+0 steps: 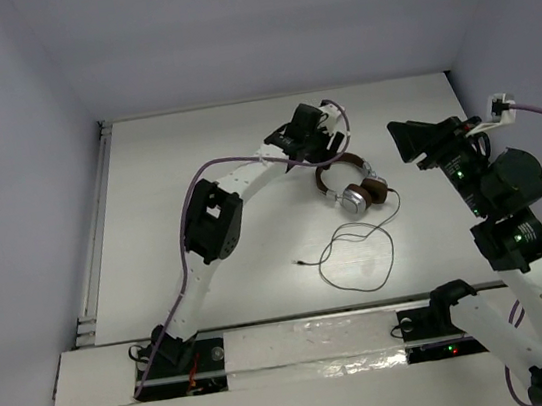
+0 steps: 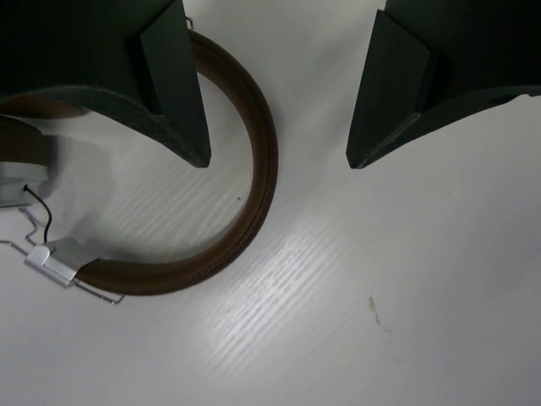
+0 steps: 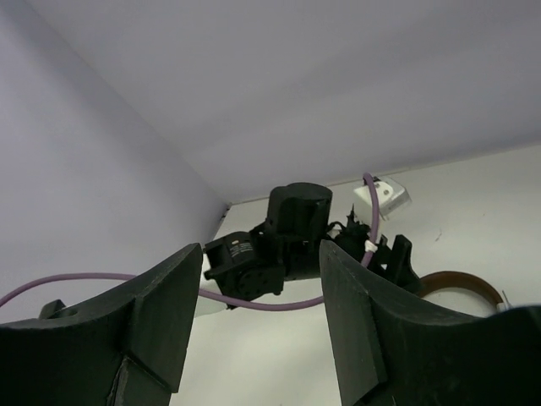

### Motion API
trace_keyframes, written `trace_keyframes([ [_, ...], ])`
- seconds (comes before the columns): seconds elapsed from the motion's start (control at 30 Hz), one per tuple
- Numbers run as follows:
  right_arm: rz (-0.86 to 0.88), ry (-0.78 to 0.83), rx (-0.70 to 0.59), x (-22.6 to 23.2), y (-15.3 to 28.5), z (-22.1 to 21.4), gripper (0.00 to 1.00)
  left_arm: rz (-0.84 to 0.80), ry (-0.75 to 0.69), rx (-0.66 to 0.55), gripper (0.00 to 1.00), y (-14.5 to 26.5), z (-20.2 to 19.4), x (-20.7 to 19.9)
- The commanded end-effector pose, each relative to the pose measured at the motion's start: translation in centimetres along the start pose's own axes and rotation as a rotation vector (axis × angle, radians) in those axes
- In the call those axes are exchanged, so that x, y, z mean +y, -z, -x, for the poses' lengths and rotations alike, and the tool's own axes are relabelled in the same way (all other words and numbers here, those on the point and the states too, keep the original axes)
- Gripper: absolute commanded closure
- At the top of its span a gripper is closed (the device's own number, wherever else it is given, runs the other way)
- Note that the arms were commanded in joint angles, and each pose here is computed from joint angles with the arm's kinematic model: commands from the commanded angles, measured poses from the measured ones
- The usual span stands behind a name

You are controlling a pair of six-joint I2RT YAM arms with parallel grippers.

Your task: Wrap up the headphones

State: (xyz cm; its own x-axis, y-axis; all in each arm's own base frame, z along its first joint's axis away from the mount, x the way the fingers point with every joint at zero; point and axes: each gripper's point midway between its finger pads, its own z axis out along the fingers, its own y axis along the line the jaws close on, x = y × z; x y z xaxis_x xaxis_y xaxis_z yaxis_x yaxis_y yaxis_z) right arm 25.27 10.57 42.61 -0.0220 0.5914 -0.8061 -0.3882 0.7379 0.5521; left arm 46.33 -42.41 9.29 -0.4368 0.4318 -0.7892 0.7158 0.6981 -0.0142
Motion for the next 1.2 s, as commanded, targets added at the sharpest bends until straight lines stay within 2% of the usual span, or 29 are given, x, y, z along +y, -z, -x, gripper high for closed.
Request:
trace_keyframes([
  [0.0,0.045,0.023,-0.018,0.9,-0.1,0.6,0.36,-0.049,-0.037,0.038,0.37,0.1,-0.2,-0.9],
  [0.2,0.057,0.015,-0.001,0.9,-0.4,0.0,0.36,-0.035,-0.058,0.106,0.38,-2.0,-2.6,-0.8],
  [0.6,0.086,-0.005,0.007,1.3,-0.5,-0.3,0.37,-0.006,-0.093,0.167,0.45,-4.7,-5.3,-1.0],
  [0.83,0.089,-0.011,0.011,1.2,-0.6,-0.6,0.38,0.000,-0.100,0.189,0.64,-6.0,-6.5,-1.3],
  [0.9,0.090,-0.014,0.012,1.3,-0.6,-0.6,0.38,-0.006,-0.095,0.187,0.73,-6.3,-6.6,-1.4],
  [1.03,0.076,-0.008,0.005,1.1,-0.6,-0.5,0.38,0.010,-0.097,0.182,1.00,-6.2,-6.7,-1.2],
  [1.1,0.077,-0.008,0.002,1.0,-0.6,-0.4,0.38,0.031,-0.094,0.166,1.00,-5.9,-6.5,-0.8],
  [1.17,0.076,-0.010,0.005,1.0,-0.7,-0.6,0.47,0.040,-0.084,0.139,1.00,-4.9,-5.4,-0.8],
])
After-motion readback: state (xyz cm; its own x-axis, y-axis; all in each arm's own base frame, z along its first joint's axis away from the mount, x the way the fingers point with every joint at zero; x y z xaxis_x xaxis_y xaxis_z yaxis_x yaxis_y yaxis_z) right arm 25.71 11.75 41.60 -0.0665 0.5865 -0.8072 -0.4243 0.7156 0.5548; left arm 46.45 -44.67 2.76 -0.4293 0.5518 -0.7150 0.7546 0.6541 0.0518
